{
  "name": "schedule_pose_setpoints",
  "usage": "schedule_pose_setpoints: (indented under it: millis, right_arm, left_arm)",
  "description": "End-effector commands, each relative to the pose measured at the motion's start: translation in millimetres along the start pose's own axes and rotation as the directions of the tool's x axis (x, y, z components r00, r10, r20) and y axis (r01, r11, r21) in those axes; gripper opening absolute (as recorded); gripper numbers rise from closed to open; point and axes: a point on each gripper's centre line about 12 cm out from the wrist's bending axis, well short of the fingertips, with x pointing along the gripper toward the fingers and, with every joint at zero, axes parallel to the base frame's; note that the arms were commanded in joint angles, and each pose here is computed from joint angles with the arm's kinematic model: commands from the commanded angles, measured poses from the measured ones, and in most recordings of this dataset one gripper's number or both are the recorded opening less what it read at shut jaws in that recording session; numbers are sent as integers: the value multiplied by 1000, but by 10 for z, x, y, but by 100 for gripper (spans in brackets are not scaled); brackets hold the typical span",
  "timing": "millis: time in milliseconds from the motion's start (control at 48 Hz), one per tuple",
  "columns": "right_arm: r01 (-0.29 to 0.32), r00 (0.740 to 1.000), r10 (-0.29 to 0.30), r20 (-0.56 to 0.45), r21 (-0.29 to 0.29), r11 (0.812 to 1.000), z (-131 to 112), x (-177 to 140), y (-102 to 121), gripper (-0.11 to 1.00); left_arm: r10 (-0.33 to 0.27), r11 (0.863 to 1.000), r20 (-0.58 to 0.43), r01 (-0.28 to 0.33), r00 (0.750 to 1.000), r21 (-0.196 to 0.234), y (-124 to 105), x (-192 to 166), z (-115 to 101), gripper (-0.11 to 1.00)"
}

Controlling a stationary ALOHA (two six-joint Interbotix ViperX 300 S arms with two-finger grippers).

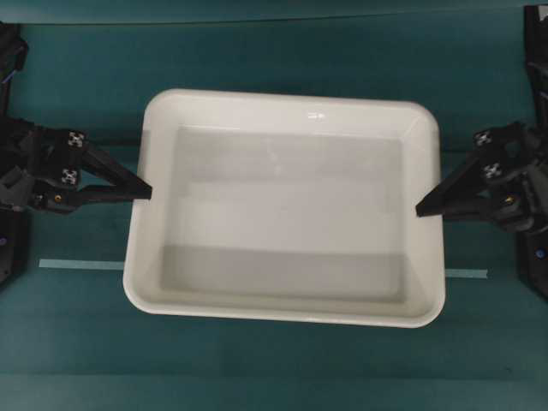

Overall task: Lift the white case with both hands.
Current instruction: 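Lift the gripped tray upward with both grippers together, then lower the held tray back onto the table with both grippers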

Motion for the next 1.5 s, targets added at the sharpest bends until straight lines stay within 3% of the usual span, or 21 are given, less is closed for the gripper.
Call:
schedule_pose_setpoints:
  millis: [0,562,728,1290,1478]
  right_arm:
    - [-58,998,58,8,5,998,0,-109,236,11]
    - [-165,986,165,-2,28,986,-88,-565,820,11]
    - [-142,990,142,-9,28,989,-97,-572,809,11]
    - [-134,991,135,-8,24,991,-96,-572,759,11]
    - [-83,997,83,-4,15,996,-59,-452,601,11]
  left_arm:
    - [-26,1000,3,26,1000,5,-187,-17,20,7]
    - [-103,995,14,103,995,-5,-777,-219,100,7]
    - [-118,993,16,118,993,-6,-880,-205,114,7]
    - [-104,995,5,105,995,-6,-874,-135,86,7]
    - [-54,998,0,54,999,-10,-693,-42,65,7]
